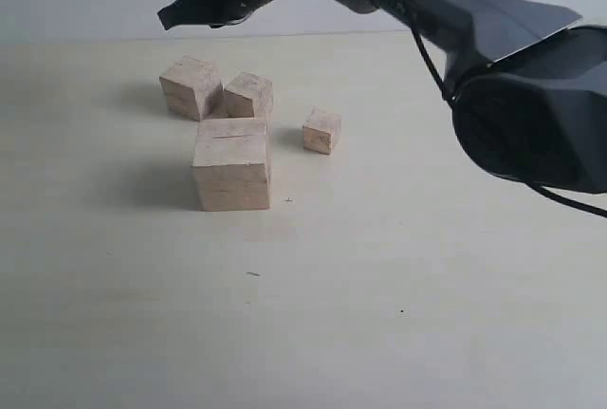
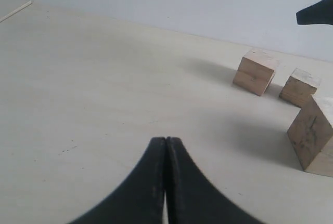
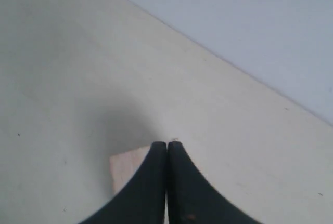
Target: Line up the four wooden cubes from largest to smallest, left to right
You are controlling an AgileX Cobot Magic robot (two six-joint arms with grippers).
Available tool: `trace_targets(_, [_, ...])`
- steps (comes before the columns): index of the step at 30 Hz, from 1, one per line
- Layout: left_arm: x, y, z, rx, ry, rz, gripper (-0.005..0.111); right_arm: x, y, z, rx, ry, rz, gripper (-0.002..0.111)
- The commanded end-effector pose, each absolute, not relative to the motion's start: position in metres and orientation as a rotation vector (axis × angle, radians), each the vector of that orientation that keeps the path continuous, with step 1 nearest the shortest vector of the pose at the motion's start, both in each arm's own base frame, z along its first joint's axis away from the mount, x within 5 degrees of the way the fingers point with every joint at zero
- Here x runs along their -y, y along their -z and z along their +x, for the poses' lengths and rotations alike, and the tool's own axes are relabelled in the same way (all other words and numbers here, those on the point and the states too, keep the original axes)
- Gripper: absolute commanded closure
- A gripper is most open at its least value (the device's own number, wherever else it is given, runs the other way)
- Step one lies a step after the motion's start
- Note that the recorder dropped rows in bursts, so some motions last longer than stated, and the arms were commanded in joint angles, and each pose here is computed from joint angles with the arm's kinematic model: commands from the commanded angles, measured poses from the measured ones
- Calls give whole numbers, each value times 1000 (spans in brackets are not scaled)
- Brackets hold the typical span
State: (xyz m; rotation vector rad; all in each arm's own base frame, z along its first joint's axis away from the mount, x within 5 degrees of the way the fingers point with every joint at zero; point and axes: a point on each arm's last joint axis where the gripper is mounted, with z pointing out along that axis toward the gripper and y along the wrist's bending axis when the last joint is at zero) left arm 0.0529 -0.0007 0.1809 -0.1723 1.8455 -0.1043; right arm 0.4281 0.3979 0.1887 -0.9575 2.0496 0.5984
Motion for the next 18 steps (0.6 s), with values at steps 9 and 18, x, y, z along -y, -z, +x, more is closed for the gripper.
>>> trace_targets(9, [1,-180,53,-1841,100,-172,107,-416,-103,435,-1967,-787,-910,108])
trace_targets(18, [1,-180,53,-1841,100,-172,107,-403,-97,435,-2074,-725,-1009,108])
